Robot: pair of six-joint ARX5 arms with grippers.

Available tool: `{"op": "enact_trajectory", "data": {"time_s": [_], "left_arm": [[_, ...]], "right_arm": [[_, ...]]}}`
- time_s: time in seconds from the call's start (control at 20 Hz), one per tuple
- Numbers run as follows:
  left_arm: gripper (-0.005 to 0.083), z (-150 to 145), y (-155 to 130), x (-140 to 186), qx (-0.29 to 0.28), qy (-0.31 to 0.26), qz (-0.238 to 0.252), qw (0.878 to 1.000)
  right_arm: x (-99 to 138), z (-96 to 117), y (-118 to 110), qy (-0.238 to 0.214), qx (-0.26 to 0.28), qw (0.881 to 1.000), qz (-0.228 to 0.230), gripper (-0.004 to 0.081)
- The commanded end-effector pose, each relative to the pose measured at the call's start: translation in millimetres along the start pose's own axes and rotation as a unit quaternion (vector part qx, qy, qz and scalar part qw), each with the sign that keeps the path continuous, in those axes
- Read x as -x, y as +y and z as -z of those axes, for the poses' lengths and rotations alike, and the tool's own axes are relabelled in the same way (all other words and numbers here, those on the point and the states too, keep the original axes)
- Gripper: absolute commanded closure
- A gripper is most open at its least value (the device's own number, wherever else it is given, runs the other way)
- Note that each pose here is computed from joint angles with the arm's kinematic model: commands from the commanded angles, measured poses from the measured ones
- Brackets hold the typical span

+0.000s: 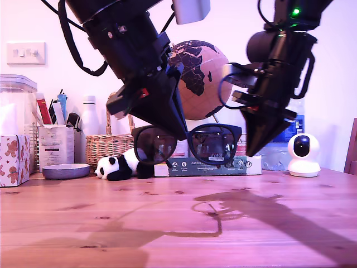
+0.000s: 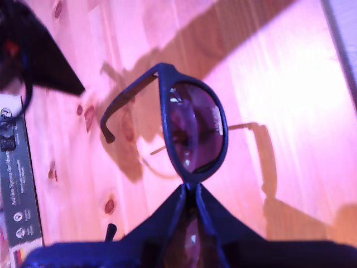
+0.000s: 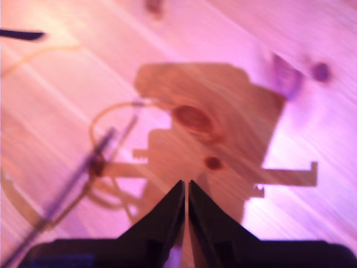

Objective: Pick up the sunglasses and open them, then place them back on the table

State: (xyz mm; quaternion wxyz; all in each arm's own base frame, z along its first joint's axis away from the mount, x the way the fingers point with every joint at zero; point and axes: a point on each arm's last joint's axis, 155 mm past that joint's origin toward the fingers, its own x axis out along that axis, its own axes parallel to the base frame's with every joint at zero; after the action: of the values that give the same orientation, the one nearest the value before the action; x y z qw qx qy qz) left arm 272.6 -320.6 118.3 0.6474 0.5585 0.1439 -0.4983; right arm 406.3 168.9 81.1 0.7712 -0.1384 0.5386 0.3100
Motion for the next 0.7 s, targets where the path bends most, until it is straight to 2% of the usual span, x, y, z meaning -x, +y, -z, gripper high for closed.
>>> {"op": "enact_trajectory", "data": {"time_s": [0.0,0.2,0.4,0.65], "left_arm": [[0.0793,4,-2,-2,0.017,0.003,-0.01,1.0],[0.0793,19,-12,-13,0.024,0.014,-0.025,0.999],[0.0793,34,-13,-23,0.027,0.024,-0.074,0.997],[0.0793,34,-16,-27,0.031,0.0,-0.099,0.995]], "right_arm": [[11,-3,-5,-0.013,-0.015,1.0,0.007,0.078],[13,2,-11,-0.007,-0.024,1.0,0.009,0.078],[13,3,-10,-0.006,-0.026,1.0,0.008,0.078],[13,4,-8,-0.002,-0.035,0.999,0.006,0.078]]}}
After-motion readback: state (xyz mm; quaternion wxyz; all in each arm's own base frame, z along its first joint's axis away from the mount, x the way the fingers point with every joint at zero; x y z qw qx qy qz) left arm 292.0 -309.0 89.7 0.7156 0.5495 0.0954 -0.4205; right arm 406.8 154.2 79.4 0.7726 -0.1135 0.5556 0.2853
